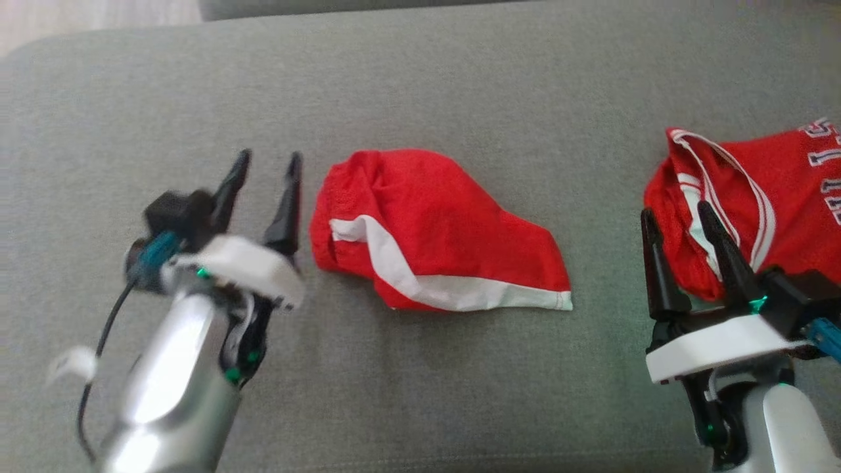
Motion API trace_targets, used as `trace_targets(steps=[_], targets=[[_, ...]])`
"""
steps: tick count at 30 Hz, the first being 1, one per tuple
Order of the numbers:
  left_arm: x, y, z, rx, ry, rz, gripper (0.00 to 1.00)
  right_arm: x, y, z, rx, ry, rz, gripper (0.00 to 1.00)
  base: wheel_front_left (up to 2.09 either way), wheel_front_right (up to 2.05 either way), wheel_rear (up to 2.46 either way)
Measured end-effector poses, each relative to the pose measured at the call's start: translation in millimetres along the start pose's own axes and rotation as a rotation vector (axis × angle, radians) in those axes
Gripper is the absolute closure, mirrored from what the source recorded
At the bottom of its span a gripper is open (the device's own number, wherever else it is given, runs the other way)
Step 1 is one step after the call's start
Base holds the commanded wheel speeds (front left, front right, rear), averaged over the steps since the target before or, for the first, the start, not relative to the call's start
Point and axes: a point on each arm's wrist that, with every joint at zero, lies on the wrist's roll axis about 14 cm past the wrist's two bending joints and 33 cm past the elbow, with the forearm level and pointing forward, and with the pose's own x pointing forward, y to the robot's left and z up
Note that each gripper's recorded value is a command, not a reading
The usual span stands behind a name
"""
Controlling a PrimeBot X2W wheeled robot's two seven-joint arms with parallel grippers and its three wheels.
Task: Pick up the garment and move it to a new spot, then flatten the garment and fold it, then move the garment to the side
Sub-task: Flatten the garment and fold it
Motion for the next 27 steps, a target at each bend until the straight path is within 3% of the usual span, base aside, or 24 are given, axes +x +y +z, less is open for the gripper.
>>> trace_targets(steps=[6,15,27], targets=[[-50,28,17,0.038,-0.077,0.118,0.0,0,12,5,-0.011,-0.012,0.035,0.0,0.0,0.0,0.0],[-104,35,20,0.065,-0.1,0.18,0.0,-14,22,0,-0.033,0.008,0.058,0.0,0.0,0.0,0.0],[-126,30,23,0.072,-0.099,0.192,0.0,-25,26,10,-0.038,-0.016,0.063,0.0,0.0,0.0,0.0]])
